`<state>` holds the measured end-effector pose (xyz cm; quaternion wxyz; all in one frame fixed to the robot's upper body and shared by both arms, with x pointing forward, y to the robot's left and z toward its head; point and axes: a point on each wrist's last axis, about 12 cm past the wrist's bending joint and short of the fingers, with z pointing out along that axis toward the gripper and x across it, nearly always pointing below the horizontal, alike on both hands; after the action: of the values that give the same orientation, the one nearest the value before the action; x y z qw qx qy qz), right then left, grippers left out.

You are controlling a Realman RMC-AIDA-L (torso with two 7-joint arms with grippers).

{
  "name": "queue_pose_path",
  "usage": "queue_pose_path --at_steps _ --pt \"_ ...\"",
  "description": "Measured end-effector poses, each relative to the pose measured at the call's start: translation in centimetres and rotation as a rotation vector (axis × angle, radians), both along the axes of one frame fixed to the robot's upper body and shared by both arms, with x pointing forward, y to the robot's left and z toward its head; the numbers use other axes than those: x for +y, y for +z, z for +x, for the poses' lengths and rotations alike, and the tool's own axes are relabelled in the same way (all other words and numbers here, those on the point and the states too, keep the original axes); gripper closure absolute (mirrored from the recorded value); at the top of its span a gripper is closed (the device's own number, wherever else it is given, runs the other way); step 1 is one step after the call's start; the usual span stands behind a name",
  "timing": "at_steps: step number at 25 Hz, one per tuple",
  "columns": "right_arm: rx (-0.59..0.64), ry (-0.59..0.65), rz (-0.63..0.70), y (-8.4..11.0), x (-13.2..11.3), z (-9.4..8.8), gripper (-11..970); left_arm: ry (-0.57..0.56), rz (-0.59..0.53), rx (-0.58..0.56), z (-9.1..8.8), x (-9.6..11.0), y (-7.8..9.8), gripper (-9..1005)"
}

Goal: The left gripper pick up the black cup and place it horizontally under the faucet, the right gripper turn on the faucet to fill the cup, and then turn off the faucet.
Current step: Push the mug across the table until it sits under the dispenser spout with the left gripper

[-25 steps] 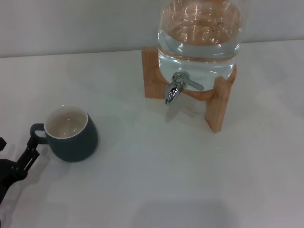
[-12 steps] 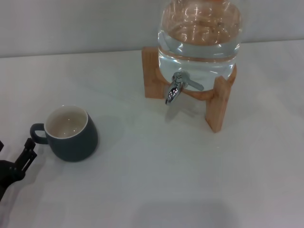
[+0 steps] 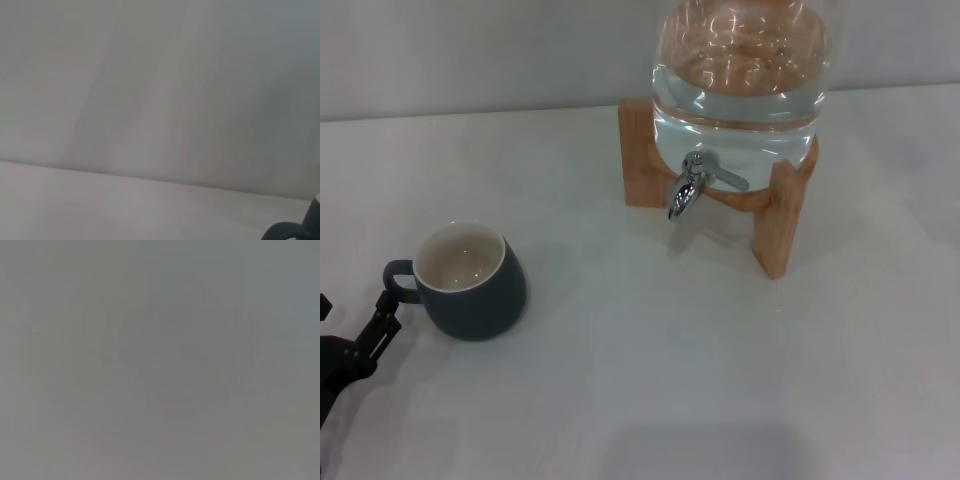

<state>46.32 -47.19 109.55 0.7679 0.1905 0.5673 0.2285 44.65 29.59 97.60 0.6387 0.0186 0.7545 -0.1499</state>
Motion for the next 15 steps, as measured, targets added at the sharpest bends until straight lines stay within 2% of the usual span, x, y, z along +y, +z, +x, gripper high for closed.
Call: queue_pose_path --at_steps 15 --pt "0.0 0.001 0.002 -0.02 0.05 0.06 116 0.002 0.007 0.028 0.25 -0.11 -0.28 167"
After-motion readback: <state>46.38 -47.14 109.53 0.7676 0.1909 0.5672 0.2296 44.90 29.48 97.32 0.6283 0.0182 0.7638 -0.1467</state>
